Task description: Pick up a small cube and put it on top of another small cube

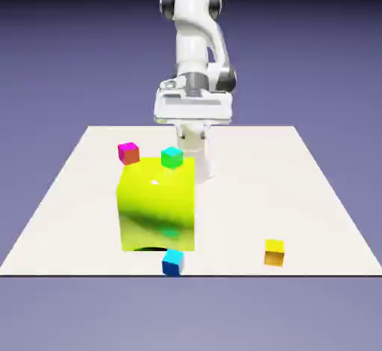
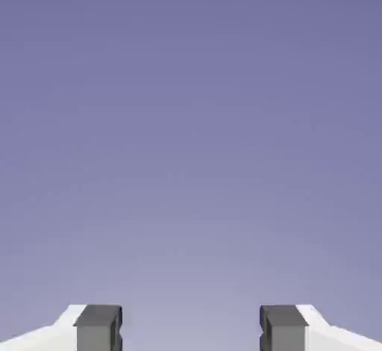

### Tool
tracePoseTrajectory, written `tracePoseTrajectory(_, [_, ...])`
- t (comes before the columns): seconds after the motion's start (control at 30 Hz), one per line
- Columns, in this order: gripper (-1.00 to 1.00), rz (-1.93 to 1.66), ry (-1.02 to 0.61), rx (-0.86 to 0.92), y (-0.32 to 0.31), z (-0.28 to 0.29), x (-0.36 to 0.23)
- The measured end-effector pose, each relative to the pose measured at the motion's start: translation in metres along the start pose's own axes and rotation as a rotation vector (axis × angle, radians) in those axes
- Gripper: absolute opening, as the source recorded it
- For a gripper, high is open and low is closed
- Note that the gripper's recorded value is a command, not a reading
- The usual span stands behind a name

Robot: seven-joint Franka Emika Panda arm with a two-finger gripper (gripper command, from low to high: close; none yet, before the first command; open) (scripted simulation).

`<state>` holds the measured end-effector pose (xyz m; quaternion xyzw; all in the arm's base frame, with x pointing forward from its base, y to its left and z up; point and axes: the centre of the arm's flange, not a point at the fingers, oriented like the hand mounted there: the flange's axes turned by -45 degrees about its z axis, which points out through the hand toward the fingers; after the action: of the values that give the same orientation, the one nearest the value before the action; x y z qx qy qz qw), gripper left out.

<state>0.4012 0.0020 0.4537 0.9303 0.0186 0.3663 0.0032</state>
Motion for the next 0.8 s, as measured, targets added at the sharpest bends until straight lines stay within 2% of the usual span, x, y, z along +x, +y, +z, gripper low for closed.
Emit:
tracePoseTrajectory(0.4, [0.00, 0.157, -0.464, 0.001, 0.032, 0.126, 0.026])
tracePoseTrajectory(0.8, [0.00, 0.295, -0.923, -0.012, 0.060, 0.256, -0.002])
